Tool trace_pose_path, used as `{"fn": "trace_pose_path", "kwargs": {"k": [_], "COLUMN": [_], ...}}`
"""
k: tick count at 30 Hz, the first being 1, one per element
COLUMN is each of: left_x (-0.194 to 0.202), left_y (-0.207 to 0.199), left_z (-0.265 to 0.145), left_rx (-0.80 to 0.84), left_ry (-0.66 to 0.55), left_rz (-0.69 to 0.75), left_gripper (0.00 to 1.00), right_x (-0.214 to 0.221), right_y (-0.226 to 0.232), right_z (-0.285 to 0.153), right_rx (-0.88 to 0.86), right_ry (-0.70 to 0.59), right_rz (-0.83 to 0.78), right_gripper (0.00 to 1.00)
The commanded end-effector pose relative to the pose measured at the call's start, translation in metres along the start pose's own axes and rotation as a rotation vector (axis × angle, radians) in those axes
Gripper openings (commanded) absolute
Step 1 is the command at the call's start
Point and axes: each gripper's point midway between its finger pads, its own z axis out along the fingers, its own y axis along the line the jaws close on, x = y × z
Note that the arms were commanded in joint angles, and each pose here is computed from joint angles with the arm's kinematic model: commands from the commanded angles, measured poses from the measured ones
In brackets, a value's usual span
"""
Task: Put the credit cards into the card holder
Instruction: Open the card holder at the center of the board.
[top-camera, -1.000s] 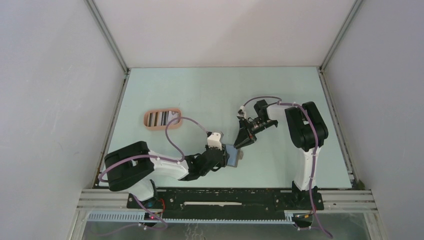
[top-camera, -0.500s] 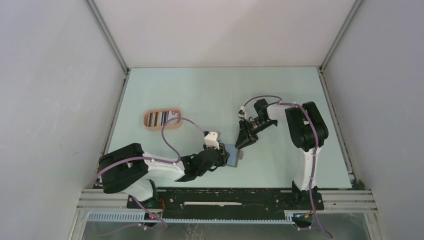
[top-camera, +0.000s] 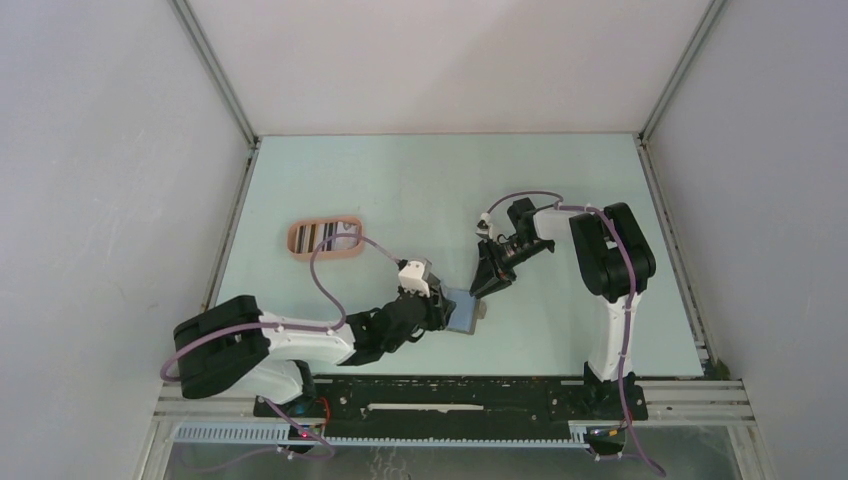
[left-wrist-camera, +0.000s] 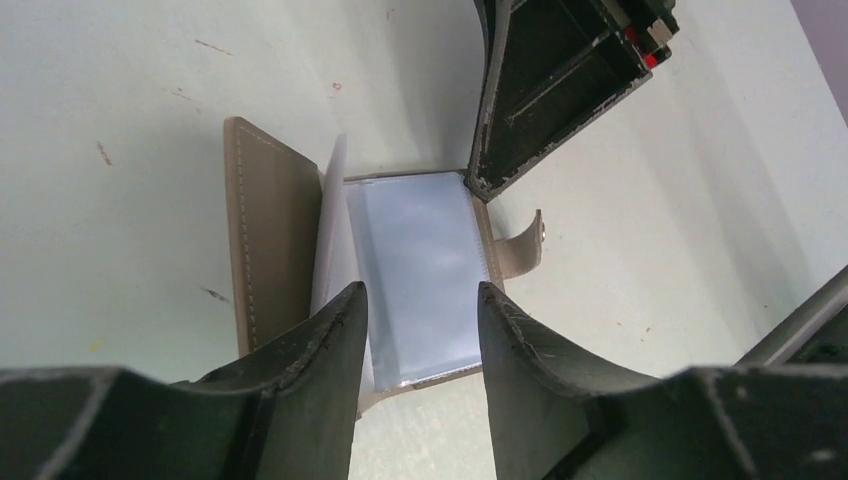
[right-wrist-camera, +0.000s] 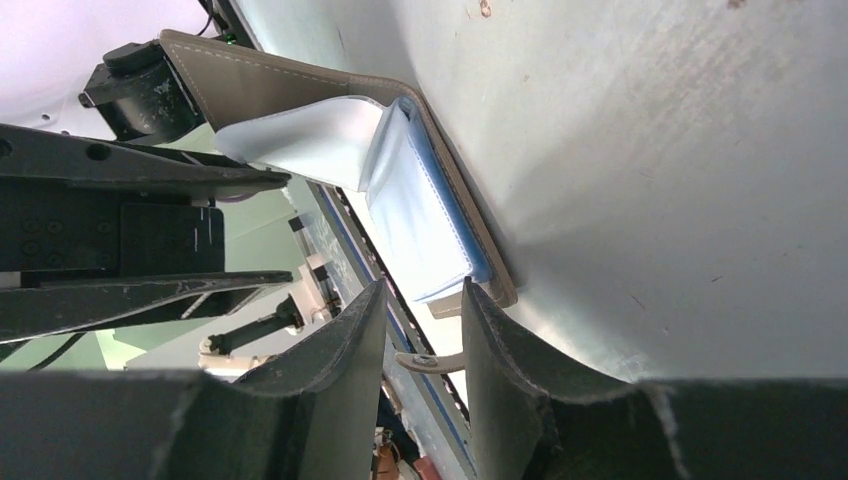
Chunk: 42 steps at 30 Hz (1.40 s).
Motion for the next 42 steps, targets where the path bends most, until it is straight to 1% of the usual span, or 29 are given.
{"fn": "trace_pose_path", "kwargs": {"k": [1, 4, 11, 15, 19, 23, 27, 28, 31, 32, 33, 34, 36, 37, 38, 40, 42], "left_x": [-0.005, -0.002, -0.001, -0.004, -0.01, -0.014, -0.011, -0.012, -0.013, -0.013, -0.014, -0.014, -0.016, -0.016, -0.016, -0.016, -0.014], "left_y": [0.025, 0.042, 0.06, 0.067, 0.072, 0.079, 0.083, 0.084, 0.084, 0.085, 0.085, 0.085, 0.081, 0.079, 0.076, 0.074, 0.072], "left_z": [-0.007, -0.01, -0.012, -0.012, -0.015, -0.018, -0.019, -0.02, -0.022, -0.022, -0.023, -0.023, -0.023, -0.023, -0.022, -0.021, -0.02], "left_rx": [-0.079, -0.143, -0.192, -0.206, -0.209, -0.205, -0.166, -0.159, -0.137, -0.131, -0.123, -0.114, -0.078, -0.06, -0.04, -0.024, -0.012], "left_ry": [-0.013, 0.006, 0.041, 0.06, 0.066, 0.065, 0.069, 0.067, 0.062, 0.061, 0.06, 0.059, 0.057, 0.056, 0.06, 0.064, 0.076], "left_rz": [0.035, 0.052, 0.064, 0.074, 0.086, 0.087, 0.059, 0.052, 0.041, 0.039, 0.037, 0.03, 0.012, 0.001, -0.008, -0.028, -0.043], "left_gripper": [0.51, 0.51, 0.53, 0.53, 0.53, 0.53, 0.53, 0.53, 0.53, 0.53, 0.53, 0.53, 0.53, 0.53, 0.53, 0.52, 0.49], "right_x": [-0.005, -0.006, -0.006, -0.008, -0.012, -0.015, -0.01, -0.006, 0.009, 0.018, 0.026, 0.035, 0.05, 0.051, 0.05, 0.049, 0.042], "right_y": [0.003, 0.004, 0.012, 0.023, 0.036, 0.058, 0.098, 0.109, 0.141, 0.149, 0.154, 0.159, 0.165, 0.162, 0.155, 0.136, 0.111], "right_z": [-0.003, -0.004, -0.007, -0.015, -0.028, -0.049, -0.069, -0.073, -0.075, -0.069, -0.066, -0.061, -0.05, -0.042, -0.031, -0.013, 0.004], "right_rx": [-0.021, -0.02, -0.027, -0.033, 0.005, 0.067, 0.108, 0.112, 0.104, 0.077, 0.047, -0.006, -0.113, -0.121, -0.109, -0.01, 0.12], "right_ry": [-0.013, -0.018, -0.019, -0.036, -0.069, -0.134, -0.203, -0.213, -0.248, -0.248, -0.238, -0.214, -0.15, -0.112, -0.062, 0.026, 0.073], "right_rz": [0.005, 0.002, -0.041, -0.095, -0.205, -0.376, -0.62, -0.704, -1.072, -1.183, -1.274, -1.342, -1.413, -1.395, -1.372, -1.404, -1.443], "right_gripper": [0.42, 0.41, 0.4, 0.4, 0.4, 0.4, 0.41, 0.41, 0.45, 0.48, 0.56, 0.6, 0.62, 0.6, 0.57, 0.49, 0.48]}}
